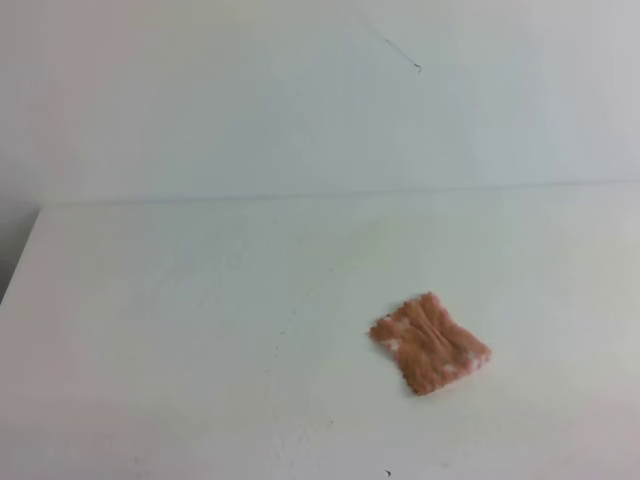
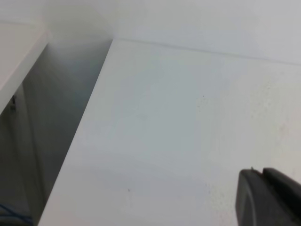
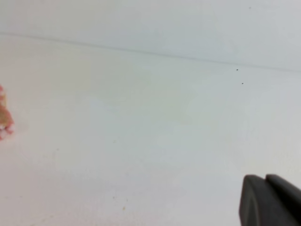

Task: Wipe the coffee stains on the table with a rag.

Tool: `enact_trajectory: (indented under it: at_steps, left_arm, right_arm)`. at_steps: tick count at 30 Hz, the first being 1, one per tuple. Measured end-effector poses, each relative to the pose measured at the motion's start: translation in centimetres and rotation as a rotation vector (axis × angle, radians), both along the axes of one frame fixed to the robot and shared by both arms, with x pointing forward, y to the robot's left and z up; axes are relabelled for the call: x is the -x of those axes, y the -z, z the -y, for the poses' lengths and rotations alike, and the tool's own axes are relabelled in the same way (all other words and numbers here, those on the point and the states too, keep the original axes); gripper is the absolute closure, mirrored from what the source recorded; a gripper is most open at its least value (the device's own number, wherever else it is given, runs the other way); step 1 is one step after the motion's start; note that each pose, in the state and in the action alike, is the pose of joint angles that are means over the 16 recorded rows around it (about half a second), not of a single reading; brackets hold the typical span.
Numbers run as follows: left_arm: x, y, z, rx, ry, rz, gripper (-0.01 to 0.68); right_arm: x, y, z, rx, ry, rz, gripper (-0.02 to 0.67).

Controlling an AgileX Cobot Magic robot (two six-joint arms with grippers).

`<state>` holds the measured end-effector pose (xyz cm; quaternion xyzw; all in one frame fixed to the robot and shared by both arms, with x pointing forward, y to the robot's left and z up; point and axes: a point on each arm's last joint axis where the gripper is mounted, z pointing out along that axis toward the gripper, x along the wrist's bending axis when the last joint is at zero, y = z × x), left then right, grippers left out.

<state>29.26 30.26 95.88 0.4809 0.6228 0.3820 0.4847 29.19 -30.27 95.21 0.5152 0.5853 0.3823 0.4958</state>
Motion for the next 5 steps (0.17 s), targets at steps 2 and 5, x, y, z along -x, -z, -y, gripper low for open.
enact_trajectory:
  at_steps: [2, 5]
  left_arm:
    - [0.00, 0.00, 0.00, 0.000, 0.000, 0.000, 0.675]
    - [0.00, 0.00, 0.00, 0.000, 0.000, 0.000, 0.675]
  right_arm:
    - [0.00, 0.00, 0.00, 0.001, 0.000, 0.000, 0.653]
    - [0.00, 0.00, 0.01, 0.002, 0.000, 0.000, 0.653]
